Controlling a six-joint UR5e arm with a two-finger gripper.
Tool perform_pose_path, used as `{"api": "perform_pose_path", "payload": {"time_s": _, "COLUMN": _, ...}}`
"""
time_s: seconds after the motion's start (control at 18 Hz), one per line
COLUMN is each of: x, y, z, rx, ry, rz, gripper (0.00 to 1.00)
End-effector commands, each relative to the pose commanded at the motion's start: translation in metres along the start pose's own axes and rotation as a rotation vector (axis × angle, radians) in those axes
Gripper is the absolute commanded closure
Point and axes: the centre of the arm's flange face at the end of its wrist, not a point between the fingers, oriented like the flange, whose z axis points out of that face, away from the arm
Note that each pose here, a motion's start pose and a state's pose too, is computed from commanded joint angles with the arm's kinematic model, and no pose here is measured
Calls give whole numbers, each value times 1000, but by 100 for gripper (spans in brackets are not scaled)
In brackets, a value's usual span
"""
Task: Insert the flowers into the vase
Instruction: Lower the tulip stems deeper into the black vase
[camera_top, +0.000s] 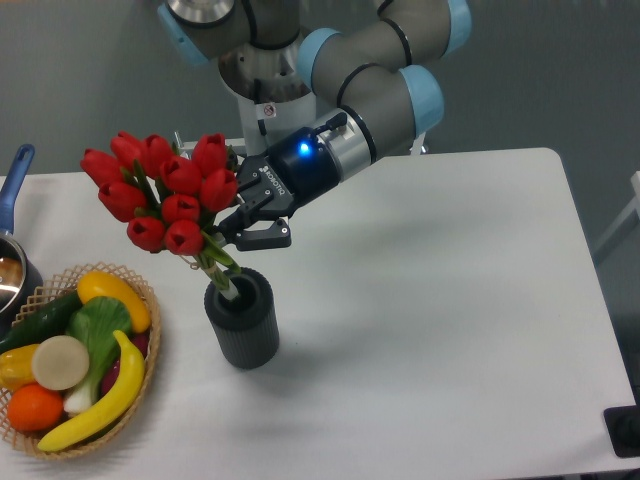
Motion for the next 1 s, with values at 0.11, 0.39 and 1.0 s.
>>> {"api": "perform_pose_path", "payload": {"time_s": 0.11, "x": 0, "y": 3, "z": 0, "rx": -5, "ry": -1, "rz": -8, "gripper": 67}}
{"api": "perform_pose_path", "payload": {"time_s": 0.39, "x": -2, "y": 20, "z": 0, "rx": -6, "ry": -1, "rz": -41, "gripper": 67}}
{"api": "perform_pose_path", "payload": {"time_s": 1.0, "x": -18, "y": 64, "z": -4, "rx": -9, "ry": -10, "rz": -125, "gripper": 66}}
